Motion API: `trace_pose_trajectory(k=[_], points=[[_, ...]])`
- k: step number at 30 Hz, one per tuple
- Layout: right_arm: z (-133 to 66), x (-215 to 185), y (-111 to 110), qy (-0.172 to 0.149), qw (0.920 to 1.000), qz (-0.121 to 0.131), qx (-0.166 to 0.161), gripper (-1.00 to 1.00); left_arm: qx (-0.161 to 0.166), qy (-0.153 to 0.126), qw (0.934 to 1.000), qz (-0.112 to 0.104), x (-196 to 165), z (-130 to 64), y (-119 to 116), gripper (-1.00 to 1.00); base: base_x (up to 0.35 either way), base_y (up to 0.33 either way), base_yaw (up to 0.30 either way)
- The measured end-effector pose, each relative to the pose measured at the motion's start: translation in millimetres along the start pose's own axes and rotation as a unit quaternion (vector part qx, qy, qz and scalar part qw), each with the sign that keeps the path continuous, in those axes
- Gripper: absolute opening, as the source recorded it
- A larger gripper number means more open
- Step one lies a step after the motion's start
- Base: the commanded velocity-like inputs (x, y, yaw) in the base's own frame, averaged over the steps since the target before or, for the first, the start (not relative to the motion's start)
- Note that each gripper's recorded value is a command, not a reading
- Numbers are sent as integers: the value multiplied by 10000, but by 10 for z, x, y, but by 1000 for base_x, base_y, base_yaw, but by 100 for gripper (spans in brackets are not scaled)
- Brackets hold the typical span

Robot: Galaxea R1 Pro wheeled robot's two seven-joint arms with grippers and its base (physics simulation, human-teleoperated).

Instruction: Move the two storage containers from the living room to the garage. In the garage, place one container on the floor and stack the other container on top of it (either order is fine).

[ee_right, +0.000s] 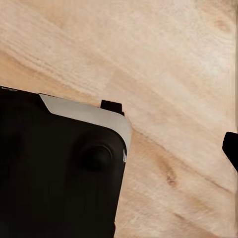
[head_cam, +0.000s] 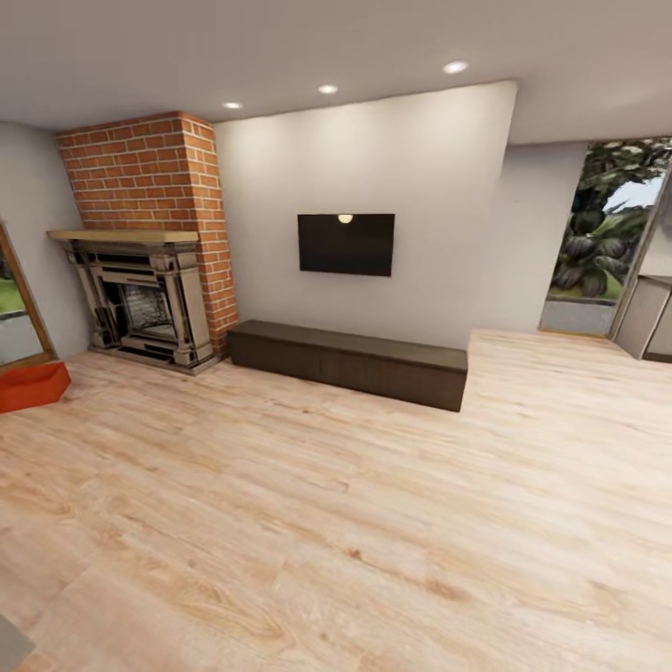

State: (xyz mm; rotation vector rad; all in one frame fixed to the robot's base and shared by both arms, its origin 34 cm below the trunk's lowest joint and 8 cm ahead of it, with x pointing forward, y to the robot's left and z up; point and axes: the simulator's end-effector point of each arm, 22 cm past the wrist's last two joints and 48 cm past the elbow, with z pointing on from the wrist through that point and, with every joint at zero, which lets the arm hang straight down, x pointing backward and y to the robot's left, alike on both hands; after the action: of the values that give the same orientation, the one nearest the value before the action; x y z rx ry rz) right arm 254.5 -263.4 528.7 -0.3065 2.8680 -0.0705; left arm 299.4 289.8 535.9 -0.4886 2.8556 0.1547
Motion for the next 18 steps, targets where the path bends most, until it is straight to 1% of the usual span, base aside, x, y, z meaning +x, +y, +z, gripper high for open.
trace_pose_trajectory(k=[18], points=[[0,4,-31,-1,10000,9,20,100,-12,-6,10000,0,-5,1,14,100,322,0,262]])
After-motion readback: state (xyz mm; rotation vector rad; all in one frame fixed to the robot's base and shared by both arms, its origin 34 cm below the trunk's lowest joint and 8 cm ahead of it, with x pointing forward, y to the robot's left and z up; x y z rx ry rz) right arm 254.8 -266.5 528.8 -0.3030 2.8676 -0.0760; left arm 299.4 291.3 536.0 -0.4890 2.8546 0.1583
